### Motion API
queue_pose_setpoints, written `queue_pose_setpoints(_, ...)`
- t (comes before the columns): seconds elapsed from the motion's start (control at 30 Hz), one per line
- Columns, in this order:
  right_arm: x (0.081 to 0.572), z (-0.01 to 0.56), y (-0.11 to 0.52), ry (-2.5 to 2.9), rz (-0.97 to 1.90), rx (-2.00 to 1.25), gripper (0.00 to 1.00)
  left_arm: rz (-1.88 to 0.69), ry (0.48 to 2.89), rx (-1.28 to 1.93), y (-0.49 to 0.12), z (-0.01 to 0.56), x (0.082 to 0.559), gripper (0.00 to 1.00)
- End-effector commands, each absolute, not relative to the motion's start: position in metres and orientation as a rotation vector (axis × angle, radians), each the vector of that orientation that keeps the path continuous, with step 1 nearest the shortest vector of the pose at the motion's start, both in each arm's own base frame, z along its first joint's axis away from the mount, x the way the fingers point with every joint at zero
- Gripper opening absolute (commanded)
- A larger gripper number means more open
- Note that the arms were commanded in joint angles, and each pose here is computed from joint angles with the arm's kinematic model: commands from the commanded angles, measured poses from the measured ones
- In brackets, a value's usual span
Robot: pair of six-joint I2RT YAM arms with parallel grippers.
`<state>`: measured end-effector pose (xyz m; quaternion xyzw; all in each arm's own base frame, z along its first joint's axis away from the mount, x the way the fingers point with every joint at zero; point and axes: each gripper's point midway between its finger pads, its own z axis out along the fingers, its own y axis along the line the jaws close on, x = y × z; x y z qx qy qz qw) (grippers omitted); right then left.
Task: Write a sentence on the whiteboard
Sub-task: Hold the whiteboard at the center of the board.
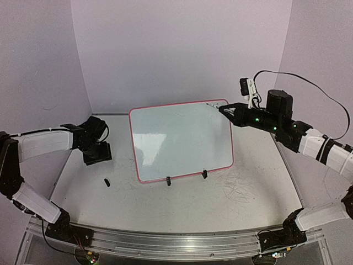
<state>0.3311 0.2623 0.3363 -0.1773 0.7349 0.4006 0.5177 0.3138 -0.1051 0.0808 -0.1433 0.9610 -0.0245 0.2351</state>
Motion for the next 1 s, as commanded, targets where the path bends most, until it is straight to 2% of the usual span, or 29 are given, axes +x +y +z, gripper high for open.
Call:
queue_pose_setpoints(0.0,0.342,0.35,0.259,1.759,0.857,-0.396,0.0,-0.205,2.491,-0.329,-0.11,0.157,0.33,0.73)
queue_pose_setpoints(0.2,0.333,0.348,0.284,1.779,0.795,-0.39,0.0,-0.758,2.246,0.034,-0.181,0.233,0.335,0.94)
queue_pose_setpoints(0.27,0.326,0.35,0.298,1.775,0.814,-0.422,0.0,-0.933,2.153,0.144,-0.202,0.254,0.332,0.99)
queue_pose_setpoints(0.37,0.318,0.348,0.323,1.773,0.819,-0.476,0.0,-1.13,2.044,0.281,-0.224,0.271,0.33,1.0)
queue_pose_setpoints(0.47,0.313,0.349,0.348,1.767,0.806,-0.523,0.0,-1.269,1.986,0.366,-0.231,0.275,0.335,0.96)
queue_pose_setpoints(0.6,0.307,0.355,0.377,1.746,0.806,-0.575,0.0,-1.363,1.962,0.427,-0.226,0.27,0.349,0.79)
queue_pose_setpoints(0.67,0.306,0.356,0.388,1.741,0.81,-0.594,0.0,-1.375,1.952,0.468,-0.228,0.269,0.351,0.74)
queue_pose_setpoints(0.9,0.298,0.354,0.42,1.72,0.832,-0.683,0.0,-1.366,1.938,0.518,-0.227,0.259,0.369,0.71)
queue_pose_setpoints(0.97,0.298,0.354,0.426,1.713,0.826,-0.695,0.0,-1.361,1.917,0.551,-0.228,0.261,0.37,0.67)
